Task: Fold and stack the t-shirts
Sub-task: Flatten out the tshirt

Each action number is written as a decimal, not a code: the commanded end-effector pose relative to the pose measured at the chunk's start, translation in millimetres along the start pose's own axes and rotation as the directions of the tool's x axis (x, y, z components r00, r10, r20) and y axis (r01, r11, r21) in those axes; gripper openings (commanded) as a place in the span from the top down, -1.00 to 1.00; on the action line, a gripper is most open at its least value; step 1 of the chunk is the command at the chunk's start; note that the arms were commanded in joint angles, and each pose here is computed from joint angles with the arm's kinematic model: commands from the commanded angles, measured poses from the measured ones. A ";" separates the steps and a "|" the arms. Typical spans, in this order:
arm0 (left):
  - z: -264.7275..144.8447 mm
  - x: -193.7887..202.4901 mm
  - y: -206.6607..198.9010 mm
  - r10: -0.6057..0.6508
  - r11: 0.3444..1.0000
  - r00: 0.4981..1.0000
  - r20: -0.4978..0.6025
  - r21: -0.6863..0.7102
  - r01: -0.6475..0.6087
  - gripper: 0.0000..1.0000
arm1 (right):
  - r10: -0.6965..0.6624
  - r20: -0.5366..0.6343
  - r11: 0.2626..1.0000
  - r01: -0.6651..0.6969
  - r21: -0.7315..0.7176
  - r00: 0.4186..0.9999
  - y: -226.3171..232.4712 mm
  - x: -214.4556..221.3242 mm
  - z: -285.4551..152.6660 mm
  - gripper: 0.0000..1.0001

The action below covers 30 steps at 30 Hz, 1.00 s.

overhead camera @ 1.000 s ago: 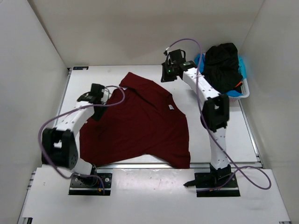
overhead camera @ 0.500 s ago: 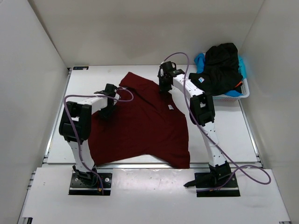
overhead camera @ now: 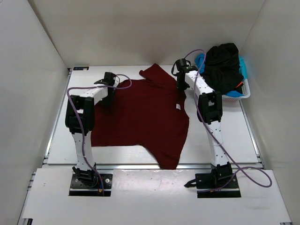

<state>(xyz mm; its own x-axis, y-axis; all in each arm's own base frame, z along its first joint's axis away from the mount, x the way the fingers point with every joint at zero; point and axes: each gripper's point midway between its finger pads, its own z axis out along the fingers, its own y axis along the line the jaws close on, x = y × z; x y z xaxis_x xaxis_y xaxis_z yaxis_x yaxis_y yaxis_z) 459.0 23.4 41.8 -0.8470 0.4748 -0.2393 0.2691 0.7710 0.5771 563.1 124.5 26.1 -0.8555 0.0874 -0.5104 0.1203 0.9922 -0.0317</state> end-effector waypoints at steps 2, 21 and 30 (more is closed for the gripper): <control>-30.3 -25.7 -1.9 -0.054 0.995 0.995 0.089 0.086 0.047 -0.51 | -0.002 0.064 0.999 0.004 -0.032 0.998 -12.0 -28.4 -14.5 1.00; -29.8 -68.5 14.5 0.010 0.994 0.986 0.168 0.106 -0.028 -0.13 | -0.032 0.188 0.908 0.107 -0.404 0.982 65.4 -55.0 -127.7 0.75; -67.5 -51.4 42.7 -0.171 0.981 0.969 0.178 0.120 0.151 -0.20 | -0.129 0.124 0.933 0.163 -0.320 0.984 20.1 29.7 -177.8 0.05</control>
<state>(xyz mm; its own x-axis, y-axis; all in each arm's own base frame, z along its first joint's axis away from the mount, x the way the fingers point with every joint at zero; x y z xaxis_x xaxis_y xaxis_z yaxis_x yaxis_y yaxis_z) 490.6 -5.8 63.9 -0.8058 0.5020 -0.3142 0.3265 0.8192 0.4715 481.2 166.7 125.8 -0.8380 -0.0102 -0.5456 -0.1459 0.9676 0.2059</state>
